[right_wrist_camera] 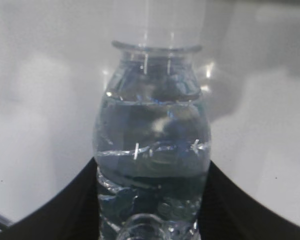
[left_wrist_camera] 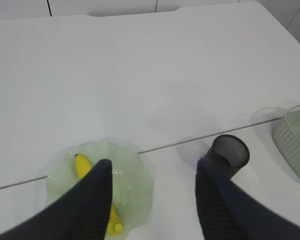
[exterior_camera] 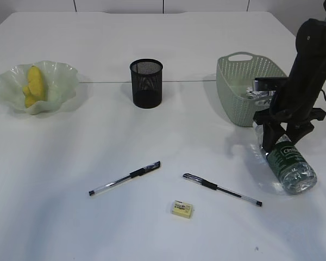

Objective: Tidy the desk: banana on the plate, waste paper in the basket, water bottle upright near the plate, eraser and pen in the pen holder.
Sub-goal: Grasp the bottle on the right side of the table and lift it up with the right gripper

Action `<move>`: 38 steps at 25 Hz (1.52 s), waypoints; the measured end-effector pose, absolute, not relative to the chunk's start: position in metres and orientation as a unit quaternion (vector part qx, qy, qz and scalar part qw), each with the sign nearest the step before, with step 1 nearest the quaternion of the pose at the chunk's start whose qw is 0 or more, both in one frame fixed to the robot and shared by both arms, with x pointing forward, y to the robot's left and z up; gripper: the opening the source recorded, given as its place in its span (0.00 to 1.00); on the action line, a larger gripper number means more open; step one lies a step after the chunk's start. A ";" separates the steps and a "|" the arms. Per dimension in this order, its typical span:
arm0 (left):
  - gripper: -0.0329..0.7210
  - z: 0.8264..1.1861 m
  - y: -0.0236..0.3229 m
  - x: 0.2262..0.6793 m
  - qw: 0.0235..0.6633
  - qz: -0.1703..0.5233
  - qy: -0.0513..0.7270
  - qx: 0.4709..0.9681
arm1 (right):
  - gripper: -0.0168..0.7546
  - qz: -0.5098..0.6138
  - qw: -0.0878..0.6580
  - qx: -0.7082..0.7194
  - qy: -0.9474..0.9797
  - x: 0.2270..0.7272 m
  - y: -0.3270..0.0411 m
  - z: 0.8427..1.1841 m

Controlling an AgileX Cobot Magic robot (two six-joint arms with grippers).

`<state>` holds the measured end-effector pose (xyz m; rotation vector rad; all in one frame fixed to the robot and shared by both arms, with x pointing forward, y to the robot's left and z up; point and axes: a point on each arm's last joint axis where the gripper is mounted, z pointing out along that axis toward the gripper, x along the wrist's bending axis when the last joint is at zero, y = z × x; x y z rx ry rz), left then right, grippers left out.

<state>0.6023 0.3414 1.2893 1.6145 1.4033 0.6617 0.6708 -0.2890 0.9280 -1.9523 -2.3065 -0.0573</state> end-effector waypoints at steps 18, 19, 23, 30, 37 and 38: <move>0.54 1.292 0.336 0.602 0.461 0.246 0.555 0.648 | 0.50 -0.111 0.116 -0.664 -0.730 0.679 -0.270 0.934; 0.54 1.292 0.336 0.602 0.463 0.245 0.554 0.647 | 0.50 -0.123 0.124 -0.662 -0.729 0.679 -0.267 0.935; 0.54 1.292 0.335 0.602 0.468 0.241 0.552 0.647 | 0.50 -0.157 0.144 -0.658 -0.723 0.680 -0.261 0.938; 0.54 1.293 0.334 0.601 0.473 0.236 0.550 0.647 | 0.50 -0.180 0.143 -0.603 -0.764 0.680 -0.240 0.940; 0.54 1.294 0.331 0.601 0.485 0.226 0.545 0.646 | 0.50 -0.232 0.128 -0.566 -0.781 0.685 -0.218 0.972; 0.54 1.294 0.331 0.601 0.487 0.225 0.544 0.645 | 0.50 -0.245 0.125 -0.558 -0.783 0.686 -0.217 0.978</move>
